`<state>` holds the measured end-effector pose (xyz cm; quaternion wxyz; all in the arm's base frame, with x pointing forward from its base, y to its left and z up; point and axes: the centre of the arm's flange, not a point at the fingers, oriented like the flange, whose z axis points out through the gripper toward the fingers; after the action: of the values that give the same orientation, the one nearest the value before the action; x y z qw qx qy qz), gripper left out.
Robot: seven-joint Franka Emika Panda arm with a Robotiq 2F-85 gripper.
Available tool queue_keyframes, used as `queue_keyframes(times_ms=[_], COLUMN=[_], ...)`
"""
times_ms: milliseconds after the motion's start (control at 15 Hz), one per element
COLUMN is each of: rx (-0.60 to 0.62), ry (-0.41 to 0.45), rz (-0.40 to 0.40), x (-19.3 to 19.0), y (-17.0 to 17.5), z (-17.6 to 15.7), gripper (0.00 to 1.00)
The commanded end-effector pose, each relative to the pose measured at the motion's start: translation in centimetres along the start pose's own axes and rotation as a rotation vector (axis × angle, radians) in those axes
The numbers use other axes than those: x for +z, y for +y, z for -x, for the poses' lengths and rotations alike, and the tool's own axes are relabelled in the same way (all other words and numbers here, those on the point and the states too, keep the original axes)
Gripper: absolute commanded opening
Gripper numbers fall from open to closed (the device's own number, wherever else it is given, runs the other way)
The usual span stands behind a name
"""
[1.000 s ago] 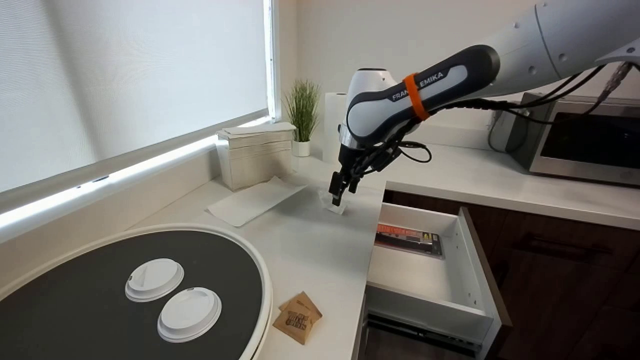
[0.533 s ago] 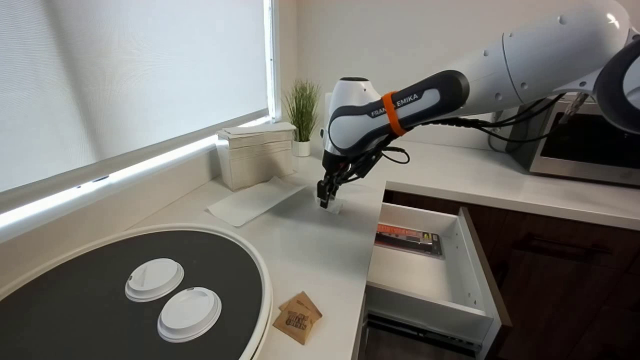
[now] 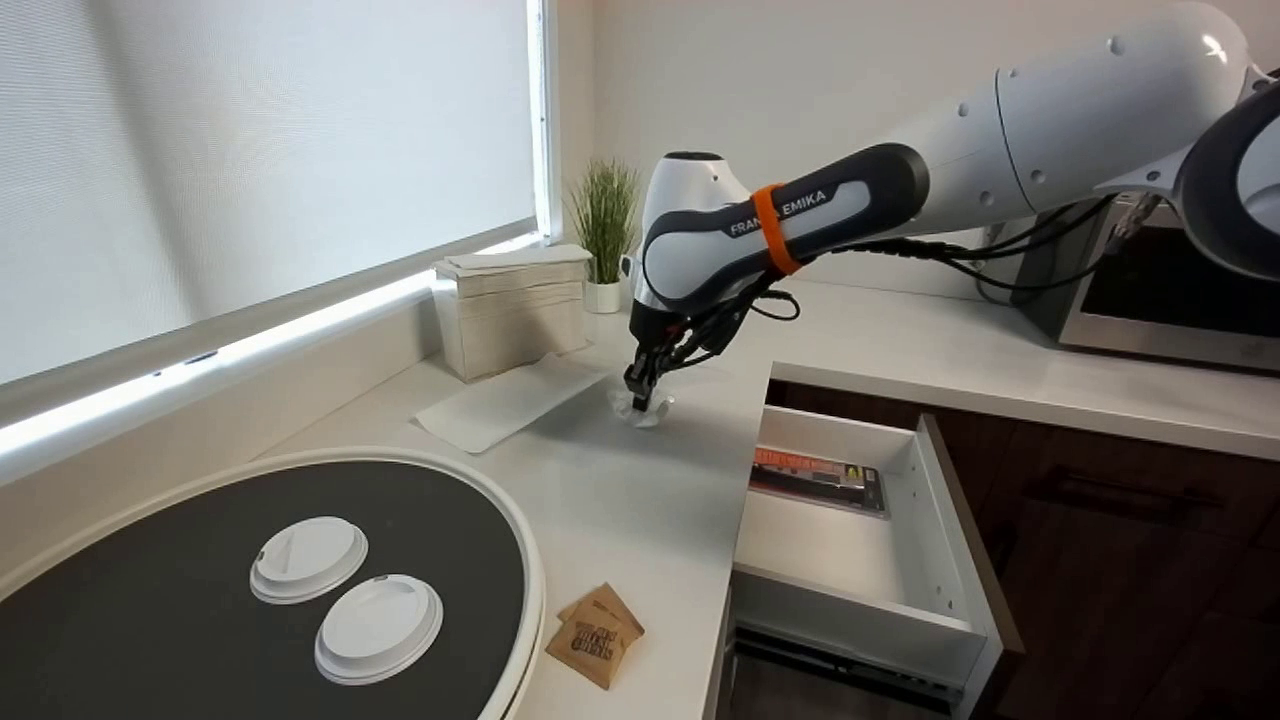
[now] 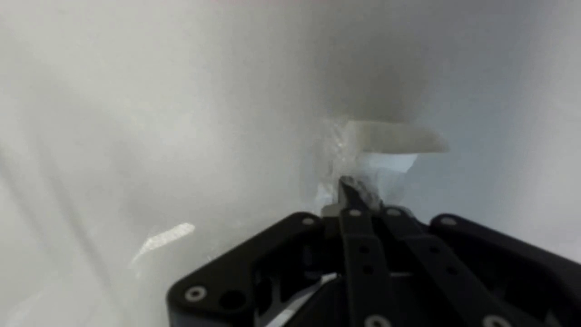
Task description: Pick up the plastic and put it on the grey tray on the left
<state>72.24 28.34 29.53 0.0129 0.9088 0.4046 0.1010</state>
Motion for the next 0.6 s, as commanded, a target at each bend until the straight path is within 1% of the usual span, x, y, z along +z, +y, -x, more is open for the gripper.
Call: queue_keyframes(times_ms=[0,133,400,467,533], rx=[-0.163,-0.263,-0.456,-0.495,-0.508], ry=[0.01,0.031,0.08,0.097,0.095], rz=[-0.037,-0.075,-0.127,-0.135,-0.104], x=[-1.2,-2.0,-3.4,-3.8,-4.4], y=[-4.2,-7.2,-12.6,-13.6,-13.9], z=[-0.3,-0.6,-0.9,-0.8,-0.6], gripper=[0.0,0.0,0.0,0.0,0.0])
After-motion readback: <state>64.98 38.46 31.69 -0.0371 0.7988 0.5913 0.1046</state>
